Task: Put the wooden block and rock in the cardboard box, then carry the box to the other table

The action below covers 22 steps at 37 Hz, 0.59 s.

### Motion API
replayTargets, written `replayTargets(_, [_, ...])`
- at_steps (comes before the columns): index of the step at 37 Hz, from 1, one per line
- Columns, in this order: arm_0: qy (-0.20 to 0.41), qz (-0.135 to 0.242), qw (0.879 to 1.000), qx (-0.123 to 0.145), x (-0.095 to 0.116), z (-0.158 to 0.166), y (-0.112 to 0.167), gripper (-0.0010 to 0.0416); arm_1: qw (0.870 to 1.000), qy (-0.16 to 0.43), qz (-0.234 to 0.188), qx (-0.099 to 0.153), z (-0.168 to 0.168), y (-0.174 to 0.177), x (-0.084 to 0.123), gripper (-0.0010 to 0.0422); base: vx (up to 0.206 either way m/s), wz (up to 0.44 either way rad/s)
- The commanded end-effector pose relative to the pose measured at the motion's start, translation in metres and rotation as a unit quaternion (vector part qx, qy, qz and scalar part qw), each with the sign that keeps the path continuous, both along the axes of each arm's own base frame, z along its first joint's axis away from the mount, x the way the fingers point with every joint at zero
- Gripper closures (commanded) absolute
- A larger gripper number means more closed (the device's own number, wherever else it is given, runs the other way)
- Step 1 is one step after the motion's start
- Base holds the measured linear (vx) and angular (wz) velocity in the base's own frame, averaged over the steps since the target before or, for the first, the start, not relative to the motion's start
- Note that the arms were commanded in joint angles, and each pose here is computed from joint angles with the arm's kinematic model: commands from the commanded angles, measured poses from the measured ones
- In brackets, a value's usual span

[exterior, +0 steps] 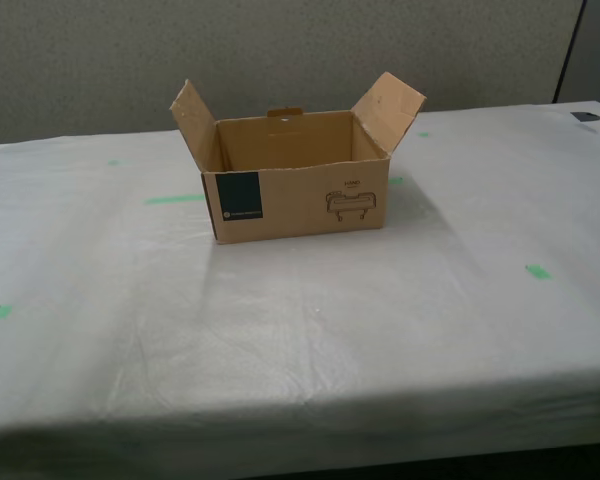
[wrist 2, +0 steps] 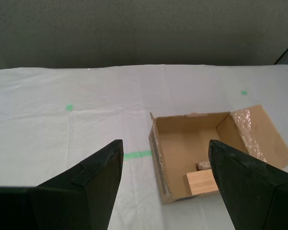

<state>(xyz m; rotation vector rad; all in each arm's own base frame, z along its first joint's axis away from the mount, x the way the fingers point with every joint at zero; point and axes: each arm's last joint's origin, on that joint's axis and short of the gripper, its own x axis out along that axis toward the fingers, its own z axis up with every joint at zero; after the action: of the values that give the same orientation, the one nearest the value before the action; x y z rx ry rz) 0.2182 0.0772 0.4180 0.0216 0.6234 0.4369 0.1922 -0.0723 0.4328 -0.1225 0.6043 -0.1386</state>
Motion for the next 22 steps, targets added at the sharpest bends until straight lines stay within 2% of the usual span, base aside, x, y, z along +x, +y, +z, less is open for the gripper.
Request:
replayTargets(1, [0.001, -0.003, 1.000, 0.000, -0.014, -0.006, -0.005, 0.0093, 1.000, 0.006, 0.001, 0.004, 0.000, 0.003, -0.009, 0.0174, 0.000, 0.000])
replayTargets(11, [0.001, -0.005, 1.000, 0.005, -0.041, -0.012, -0.014, 0.0106, 1.000, 0.006, 0.016, -0.024, -0.013, 0.015, -0.039, 0.0174, 0.000, 0.000])
replayTargets(22, [0.027, -0.005, 1.000, -0.004, -0.056, -0.014, -0.019, 0.0090, 0.999, 0.027, 0.013, -0.022, -0.046, 0.025, -0.065, 0.0174, 0.000, 0.000])
